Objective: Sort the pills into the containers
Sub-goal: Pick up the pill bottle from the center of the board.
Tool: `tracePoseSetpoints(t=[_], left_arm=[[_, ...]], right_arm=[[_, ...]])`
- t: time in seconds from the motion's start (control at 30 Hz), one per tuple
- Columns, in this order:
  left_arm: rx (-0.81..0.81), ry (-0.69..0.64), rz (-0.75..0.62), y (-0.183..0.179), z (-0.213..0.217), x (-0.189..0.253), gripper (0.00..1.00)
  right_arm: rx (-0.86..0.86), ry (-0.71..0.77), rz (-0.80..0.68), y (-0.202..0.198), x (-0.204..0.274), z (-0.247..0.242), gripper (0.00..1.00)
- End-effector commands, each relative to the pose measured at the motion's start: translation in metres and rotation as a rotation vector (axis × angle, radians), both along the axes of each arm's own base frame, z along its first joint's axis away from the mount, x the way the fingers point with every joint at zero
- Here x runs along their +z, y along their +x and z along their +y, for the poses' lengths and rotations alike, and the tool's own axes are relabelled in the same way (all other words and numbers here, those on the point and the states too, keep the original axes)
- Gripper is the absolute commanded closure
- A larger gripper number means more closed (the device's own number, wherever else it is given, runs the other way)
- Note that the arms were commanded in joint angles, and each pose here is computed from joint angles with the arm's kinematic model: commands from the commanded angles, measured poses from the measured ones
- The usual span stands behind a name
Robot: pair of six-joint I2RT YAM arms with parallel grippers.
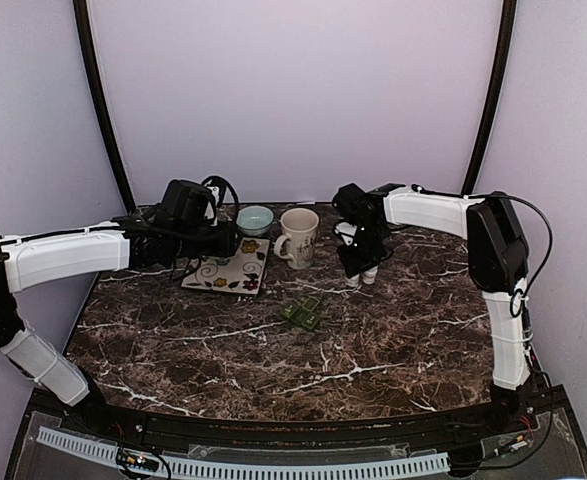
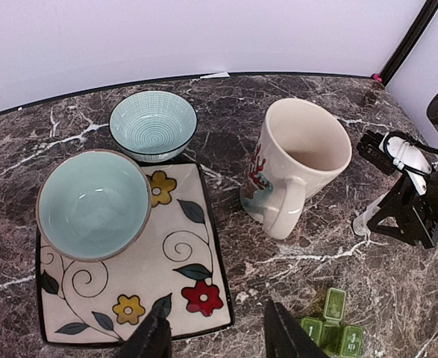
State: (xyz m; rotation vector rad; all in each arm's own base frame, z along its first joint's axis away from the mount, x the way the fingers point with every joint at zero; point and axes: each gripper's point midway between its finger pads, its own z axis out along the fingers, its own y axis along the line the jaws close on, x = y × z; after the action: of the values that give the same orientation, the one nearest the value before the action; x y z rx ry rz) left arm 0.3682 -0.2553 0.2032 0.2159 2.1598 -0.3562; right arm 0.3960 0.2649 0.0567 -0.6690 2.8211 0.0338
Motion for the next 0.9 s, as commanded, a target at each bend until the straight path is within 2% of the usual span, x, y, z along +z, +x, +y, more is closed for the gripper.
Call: tracePoseSetpoints(t=[0.0,0.47,0.87], left_arm=[[-0.009,-0.015,-0.007,-0.004,-0.001,0.009,0.54],[-0.01,-0.011,-0.008,-0.003,-0.001,0.008,0.54],[-0.012,-0.011,-0.007,-0.003,-0.002,0.008,0.55]], right_arm=[[-0.013,0.027,-0.032,0.004,0.021,-0.001,0.67],[-0.011,0.033,-0.029,0.004,0.023,0.0,0.68],[-0.01,0.071,-0.036,0.006,0.032,0.004,0.88]])
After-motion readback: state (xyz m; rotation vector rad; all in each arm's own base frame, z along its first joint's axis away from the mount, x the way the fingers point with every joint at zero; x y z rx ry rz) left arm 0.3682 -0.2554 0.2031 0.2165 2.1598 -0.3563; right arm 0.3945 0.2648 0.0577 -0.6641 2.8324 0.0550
